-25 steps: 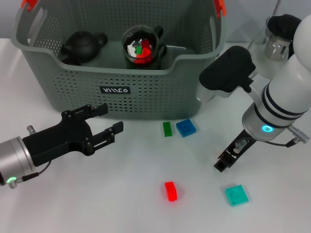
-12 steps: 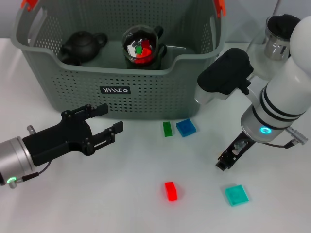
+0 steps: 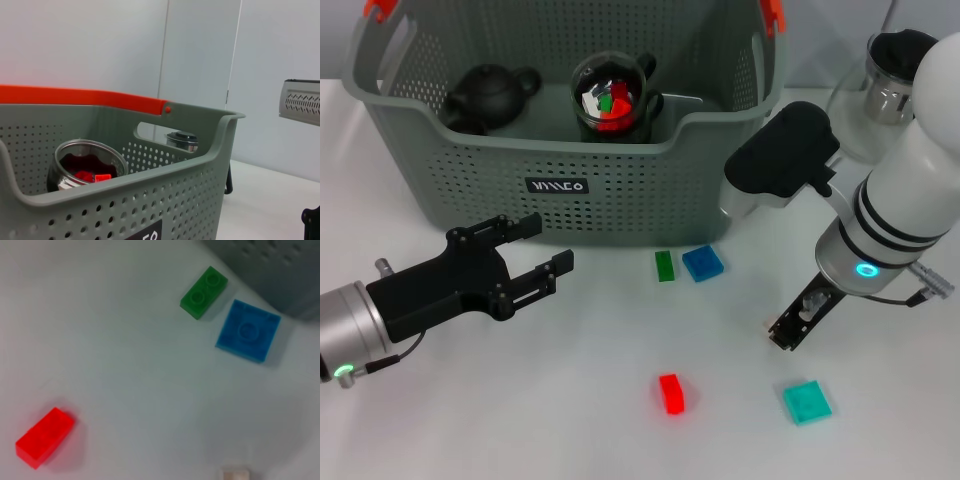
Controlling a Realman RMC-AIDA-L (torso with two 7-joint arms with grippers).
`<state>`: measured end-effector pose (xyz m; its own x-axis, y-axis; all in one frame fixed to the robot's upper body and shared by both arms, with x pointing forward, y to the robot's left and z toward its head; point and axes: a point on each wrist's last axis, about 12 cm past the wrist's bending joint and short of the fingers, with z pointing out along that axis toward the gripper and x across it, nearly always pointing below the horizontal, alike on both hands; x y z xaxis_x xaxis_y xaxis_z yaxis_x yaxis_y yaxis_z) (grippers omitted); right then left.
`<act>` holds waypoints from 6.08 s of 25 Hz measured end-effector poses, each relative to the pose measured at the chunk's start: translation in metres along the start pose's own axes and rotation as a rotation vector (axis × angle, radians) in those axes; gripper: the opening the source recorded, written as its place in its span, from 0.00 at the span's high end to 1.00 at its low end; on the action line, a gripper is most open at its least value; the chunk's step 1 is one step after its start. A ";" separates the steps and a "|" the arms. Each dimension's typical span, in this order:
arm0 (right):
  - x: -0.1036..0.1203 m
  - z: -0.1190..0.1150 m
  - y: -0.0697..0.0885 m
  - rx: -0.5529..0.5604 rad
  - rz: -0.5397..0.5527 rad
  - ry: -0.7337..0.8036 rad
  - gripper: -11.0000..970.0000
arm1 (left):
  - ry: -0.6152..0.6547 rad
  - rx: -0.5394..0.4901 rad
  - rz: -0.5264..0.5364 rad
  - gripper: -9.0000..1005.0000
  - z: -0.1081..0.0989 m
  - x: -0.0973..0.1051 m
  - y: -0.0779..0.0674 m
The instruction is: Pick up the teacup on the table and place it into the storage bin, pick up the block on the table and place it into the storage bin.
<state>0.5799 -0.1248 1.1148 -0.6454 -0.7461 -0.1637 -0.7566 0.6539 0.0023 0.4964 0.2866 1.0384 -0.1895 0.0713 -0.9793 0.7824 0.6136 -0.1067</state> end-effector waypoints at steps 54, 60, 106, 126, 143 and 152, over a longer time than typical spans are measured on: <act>-0.154 -0.165 -0.031 0.169 -0.076 -0.525 0.78 | -0.174 0.169 0.020 0.37 -0.055 -0.033 -0.007; -0.168 -0.123 -0.023 0.171 -0.085 -0.484 0.78 | -0.181 0.162 0.015 0.37 -0.054 -0.033 -0.007; -0.015 -0.192 -0.007 -0.232 -0.281 -0.540 0.40 | -0.195 0.130 -0.002 0.37 -0.055 -0.029 -0.008; 0.020 -0.081 0.013 -0.313 -0.405 -0.136 0.40 | -0.165 0.095 -0.029 0.37 -0.048 -0.022 -0.005; 0.019 -0.055 0.011 -0.262 -0.399 0.021 0.40 | -0.153 0.080 -0.028 0.37 -0.046 -0.021 -0.003; 0.039 -0.051 -0.008 -0.273 -0.270 0.052 0.39 | -0.146 0.068 -0.035 0.37 -0.043 -0.020 -0.001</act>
<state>0.5556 -0.1659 1.1585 -0.4185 -0.8967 -0.1444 -0.8956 0.3811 0.2293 0.4736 0.3184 1.0654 -0.1332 -0.0672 -0.9888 0.8162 0.5585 -0.1479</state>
